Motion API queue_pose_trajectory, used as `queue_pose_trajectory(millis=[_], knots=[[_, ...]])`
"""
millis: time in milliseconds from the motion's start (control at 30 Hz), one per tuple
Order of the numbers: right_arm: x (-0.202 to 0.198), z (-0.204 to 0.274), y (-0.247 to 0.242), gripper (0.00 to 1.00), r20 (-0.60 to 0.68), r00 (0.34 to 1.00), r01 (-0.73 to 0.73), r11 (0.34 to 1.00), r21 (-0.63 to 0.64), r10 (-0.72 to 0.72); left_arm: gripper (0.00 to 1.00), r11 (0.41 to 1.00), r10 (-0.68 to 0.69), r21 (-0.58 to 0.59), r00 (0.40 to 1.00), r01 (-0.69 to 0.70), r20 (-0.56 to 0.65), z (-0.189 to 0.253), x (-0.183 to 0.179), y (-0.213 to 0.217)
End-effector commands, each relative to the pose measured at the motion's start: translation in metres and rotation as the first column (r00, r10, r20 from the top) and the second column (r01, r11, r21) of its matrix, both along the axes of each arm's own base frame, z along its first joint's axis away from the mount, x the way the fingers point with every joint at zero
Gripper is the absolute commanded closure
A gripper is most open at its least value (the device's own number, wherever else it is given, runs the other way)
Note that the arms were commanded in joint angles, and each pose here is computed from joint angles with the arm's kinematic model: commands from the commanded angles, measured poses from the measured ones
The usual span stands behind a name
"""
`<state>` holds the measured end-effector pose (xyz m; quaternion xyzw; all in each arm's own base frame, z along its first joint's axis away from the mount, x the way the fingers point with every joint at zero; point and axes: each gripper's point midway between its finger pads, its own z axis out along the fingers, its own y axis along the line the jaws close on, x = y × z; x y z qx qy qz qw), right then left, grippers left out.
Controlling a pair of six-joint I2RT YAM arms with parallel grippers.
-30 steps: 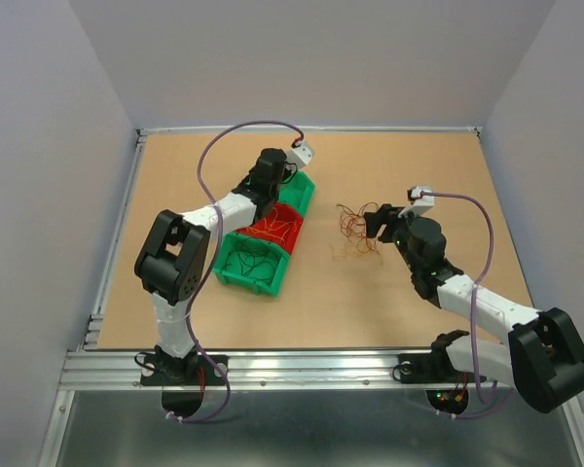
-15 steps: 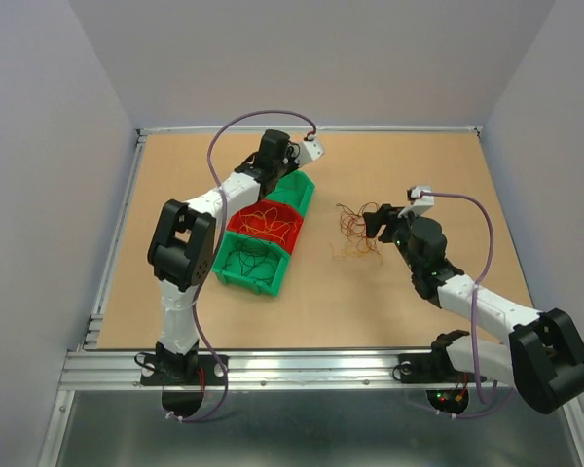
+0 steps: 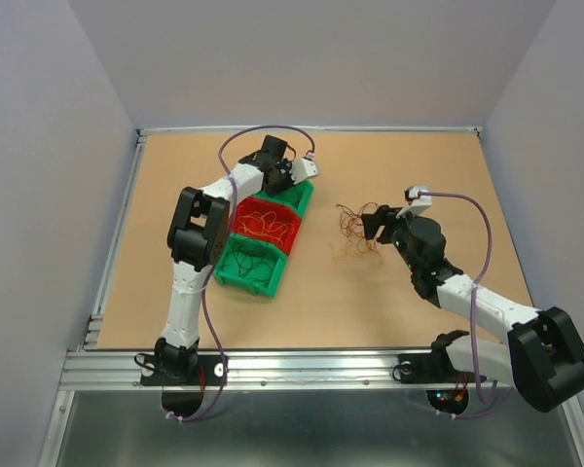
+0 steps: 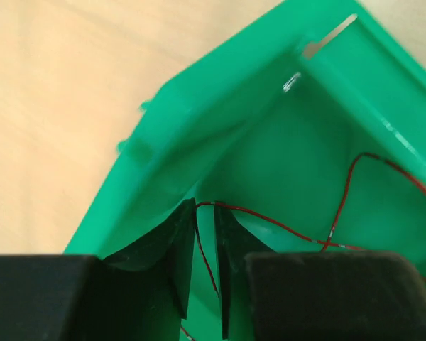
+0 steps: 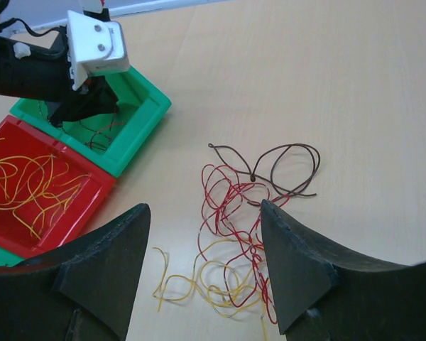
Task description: Untangle the cables
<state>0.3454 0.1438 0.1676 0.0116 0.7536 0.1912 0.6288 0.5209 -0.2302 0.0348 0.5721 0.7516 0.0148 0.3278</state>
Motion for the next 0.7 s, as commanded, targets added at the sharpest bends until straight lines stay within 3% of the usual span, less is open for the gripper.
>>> queue_pose_trajectory(millis=[0, 333, 500, 533, 600, 667], knots=[[0.002, 0.011, 0.007, 0.31, 0.046, 0.999, -0.030, 0.999, 0.016, 0.029, 0.66, 0.997, -0.009, -0.081, 1.000, 0.010, 0.018, 0.056, -0.013, 0.003], [0.010, -0.002, 0.021, 0.24, -0.015, 0.997, -0.076, 0.997, -0.002, 0.076, 0.37, 0.987, 0.012, -0.164, 0.998, -0.001, 0.067, 0.133, -0.026, -0.001], [0.021, -0.026, 0.015, 0.24, -0.149, 0.989, -0.013, 0.999, -0.038, 0.007, 0.36, 0.965, 0.096, -0.251, 0.992, -0.072, 0.084, 0.160, -0.032, -0.003], [0.024, -0.034, 0.012, 0.25, -0.185, 0.982, 0.010, 0.998, -0.056, -0.020, 0.36, 0.955, 0.090, -0.293, 0.987, -0.046, 0.136, 0.181, -0.036, -0.015], [0.028, -0.040, 0.000, 0.26, -0.224, 0.970, 0.080, 0.993, -0.093, -0.099, 0.37, 0.944, 0.132, -0.321, 0.981, -0.081, 0.141, 0.177, -0.051, -0.022], [0.029, -0.048, -0.005, 0.28, -0.244, 0.961, 0.106, 0.988, -0.113, -0.131, 0.37, 0.925, 0.114, -0.378, 0.971, -0.026, 0.212, 0.190, -0.076, -0.047]])
